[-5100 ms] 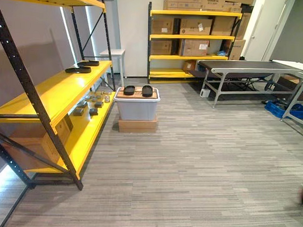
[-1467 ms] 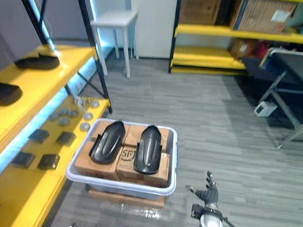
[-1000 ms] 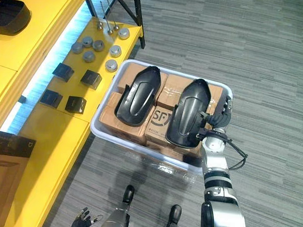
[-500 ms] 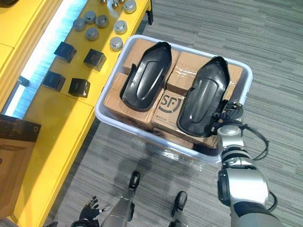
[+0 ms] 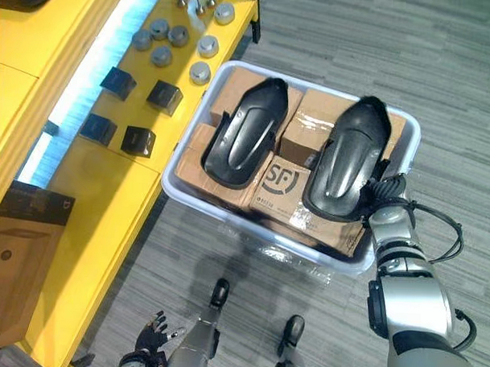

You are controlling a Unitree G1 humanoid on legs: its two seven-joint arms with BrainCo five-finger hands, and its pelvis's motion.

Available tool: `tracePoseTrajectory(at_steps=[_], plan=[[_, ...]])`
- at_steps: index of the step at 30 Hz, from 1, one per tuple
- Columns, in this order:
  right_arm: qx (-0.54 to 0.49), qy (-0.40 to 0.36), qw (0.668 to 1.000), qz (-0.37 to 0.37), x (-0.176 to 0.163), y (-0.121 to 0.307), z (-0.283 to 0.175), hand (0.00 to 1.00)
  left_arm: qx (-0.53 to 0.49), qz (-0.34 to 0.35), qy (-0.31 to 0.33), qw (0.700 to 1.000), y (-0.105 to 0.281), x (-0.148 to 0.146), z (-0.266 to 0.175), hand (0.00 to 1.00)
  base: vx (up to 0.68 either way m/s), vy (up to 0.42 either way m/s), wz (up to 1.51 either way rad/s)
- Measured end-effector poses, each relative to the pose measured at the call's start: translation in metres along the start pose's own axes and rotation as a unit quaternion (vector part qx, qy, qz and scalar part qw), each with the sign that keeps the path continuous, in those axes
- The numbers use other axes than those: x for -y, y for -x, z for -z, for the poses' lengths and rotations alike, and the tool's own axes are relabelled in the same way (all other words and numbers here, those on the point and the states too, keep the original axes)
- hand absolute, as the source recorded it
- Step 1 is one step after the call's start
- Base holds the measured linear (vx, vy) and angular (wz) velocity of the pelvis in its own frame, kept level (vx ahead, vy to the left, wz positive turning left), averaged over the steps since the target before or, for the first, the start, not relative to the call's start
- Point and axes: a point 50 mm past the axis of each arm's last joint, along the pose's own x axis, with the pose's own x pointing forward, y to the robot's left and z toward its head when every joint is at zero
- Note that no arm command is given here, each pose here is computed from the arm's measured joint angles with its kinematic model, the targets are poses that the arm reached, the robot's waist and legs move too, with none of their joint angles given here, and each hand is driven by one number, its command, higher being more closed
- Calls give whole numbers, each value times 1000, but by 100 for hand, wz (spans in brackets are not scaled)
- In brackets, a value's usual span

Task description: Walk over and take plastic housings, then place them on the shelf

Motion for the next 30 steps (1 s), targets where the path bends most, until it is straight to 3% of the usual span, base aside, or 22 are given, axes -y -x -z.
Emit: tracePoseTrajectory(at_steps=[3,5,14,18,19,21,24,30], plan=[[82,47,995,18,-4,18,-6,100,103,20,32,994,14,11,-42,0,-3,1,5],[103,37,994,26,-12,31,-5,100,157,19,43,986,24,11,-65,0,-8,-17,7],[105,46,993,-6,-47,76,23,100,302,54,-7,952,48,37,-125,0,18,-5,0],[147,39,988,0,-46,80,3,100,247,155,46,955,34,68,-118,0,0,0,0],[181,32,983,-4,-51,87,-13,100,191,211,54,957,22,86,-106,0,-9,-18,-3],[236,17,972,-10,-59,103,-39,100,121,250,66,958,10,101,-91,0,-14,-15,-13],[301,-19,953,-20,-68,127,-70,100,64,268,95,957,5,114,-79,0,-13,-8,-20],[331,-25,941,-63,-84,156,-68,100,57,282,102,952,3,123,-86,0,-8,-2,-2]])
